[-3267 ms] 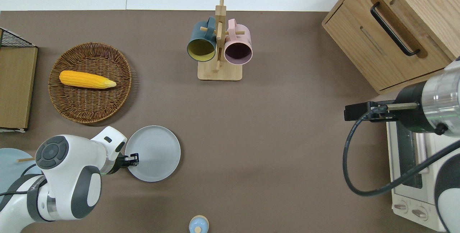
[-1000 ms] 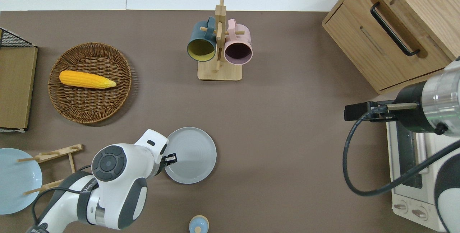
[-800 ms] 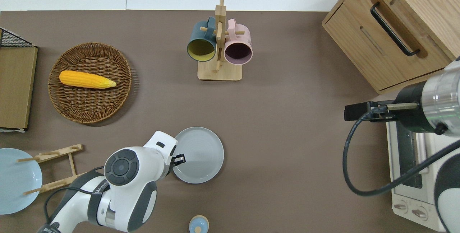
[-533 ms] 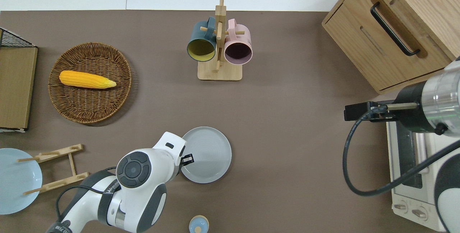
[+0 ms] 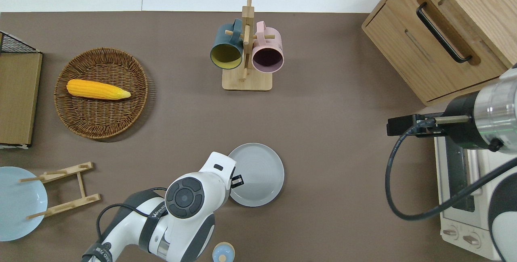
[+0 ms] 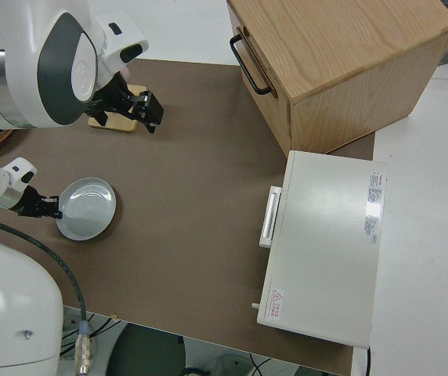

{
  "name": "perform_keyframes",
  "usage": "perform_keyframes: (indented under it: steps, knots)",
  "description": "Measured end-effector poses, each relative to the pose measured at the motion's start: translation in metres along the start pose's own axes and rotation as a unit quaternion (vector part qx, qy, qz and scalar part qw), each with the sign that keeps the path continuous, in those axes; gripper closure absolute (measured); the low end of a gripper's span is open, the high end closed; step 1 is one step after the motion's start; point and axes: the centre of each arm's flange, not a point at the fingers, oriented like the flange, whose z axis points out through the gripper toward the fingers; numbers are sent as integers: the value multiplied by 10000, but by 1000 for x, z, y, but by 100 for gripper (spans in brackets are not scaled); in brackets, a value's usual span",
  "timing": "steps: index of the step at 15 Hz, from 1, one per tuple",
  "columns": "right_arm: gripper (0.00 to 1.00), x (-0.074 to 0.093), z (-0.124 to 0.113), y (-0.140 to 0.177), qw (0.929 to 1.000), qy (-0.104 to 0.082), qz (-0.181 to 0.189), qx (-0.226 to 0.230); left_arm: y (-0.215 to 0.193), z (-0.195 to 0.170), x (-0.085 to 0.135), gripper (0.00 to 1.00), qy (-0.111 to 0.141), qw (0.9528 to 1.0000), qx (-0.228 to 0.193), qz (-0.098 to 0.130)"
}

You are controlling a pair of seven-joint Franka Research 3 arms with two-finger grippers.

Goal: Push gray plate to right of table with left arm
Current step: 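Push the gray plate with the left gripper toward the toaster oven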

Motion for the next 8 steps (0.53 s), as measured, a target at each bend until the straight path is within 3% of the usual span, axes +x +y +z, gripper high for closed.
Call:
perform_keyframes:
  steps: [8]
  knots:
    - [0, 0, 0, 0, 10000, 0, 0, 0, 47, 2, -24, 97, -39, 9997, -236, -93]
